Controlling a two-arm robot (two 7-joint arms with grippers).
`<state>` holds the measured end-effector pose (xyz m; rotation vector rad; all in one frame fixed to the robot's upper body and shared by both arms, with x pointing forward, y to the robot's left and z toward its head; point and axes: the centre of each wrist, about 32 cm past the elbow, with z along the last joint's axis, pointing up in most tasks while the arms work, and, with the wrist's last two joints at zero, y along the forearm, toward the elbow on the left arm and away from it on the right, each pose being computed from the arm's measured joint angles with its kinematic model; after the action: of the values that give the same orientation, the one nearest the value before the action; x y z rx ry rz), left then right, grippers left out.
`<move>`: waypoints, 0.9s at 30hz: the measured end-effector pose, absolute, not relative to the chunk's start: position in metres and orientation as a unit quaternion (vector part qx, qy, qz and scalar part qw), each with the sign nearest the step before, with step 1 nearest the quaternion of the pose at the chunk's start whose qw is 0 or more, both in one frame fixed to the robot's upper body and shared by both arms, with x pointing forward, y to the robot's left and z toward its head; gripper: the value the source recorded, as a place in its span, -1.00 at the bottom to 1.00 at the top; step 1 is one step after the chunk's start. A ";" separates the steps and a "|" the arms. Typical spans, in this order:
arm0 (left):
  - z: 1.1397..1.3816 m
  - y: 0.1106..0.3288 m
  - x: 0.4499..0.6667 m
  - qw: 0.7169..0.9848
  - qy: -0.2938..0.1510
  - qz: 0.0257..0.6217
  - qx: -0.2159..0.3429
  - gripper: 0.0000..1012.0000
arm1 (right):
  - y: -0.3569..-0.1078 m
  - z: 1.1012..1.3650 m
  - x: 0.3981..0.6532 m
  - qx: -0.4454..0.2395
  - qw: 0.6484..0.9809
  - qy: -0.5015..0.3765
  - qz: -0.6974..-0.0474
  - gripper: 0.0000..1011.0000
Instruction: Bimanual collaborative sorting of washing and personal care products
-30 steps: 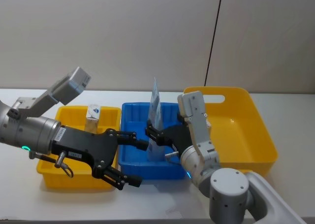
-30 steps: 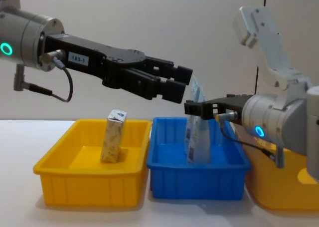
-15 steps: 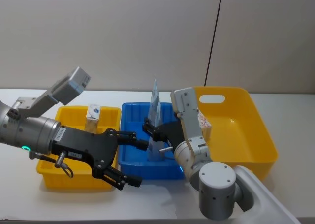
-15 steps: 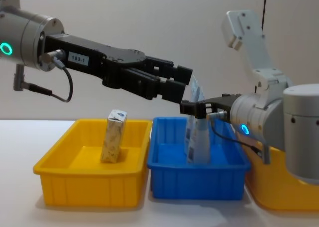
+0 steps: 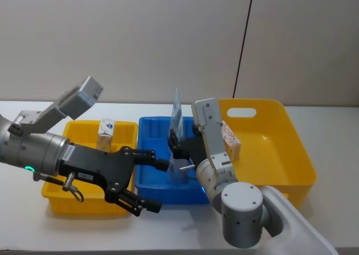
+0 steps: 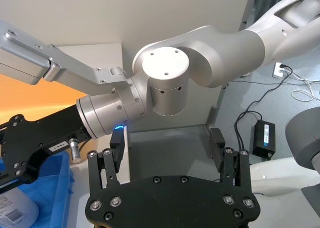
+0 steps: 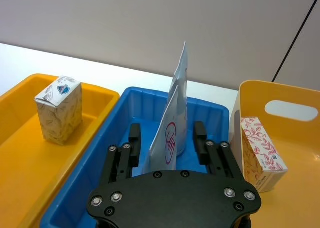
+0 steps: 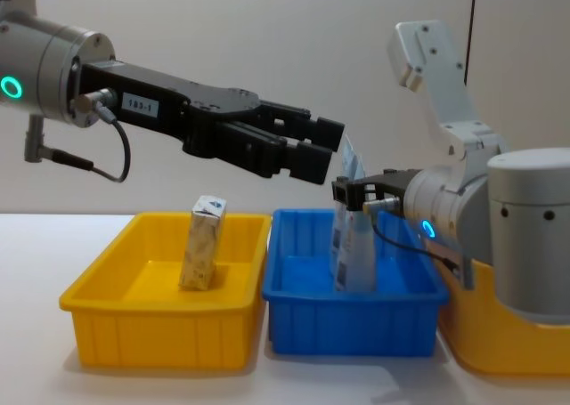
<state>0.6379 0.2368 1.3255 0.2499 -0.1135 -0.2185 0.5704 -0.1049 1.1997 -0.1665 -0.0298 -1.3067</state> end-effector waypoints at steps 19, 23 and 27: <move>1.326 0.237 0.638 0.985 -0.056 -0.109 0.124 0.98 | -0.105 1.201 0.570 -0.079 0.790 -0.015 -0.608 -0.92; 1.326 0.237 0.638 0.985 -0.056 -0.109 0.124 0.98 | -0.106 1.202 0.570 -0.077 0.791 -0.014 -0.607 -1.00; 1.326 0.237 0.638 0.985 -0.056 -0.109 0.124 0.98 | -0.108 1.202 0.569 -0.076 0.791 -0.014 -0.606 -1.00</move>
<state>0.6379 0.2368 1.3255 0.2498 -0.1135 -0.2185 0.5688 -0.1075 1.2025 -0.1628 -0.0298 -1.3047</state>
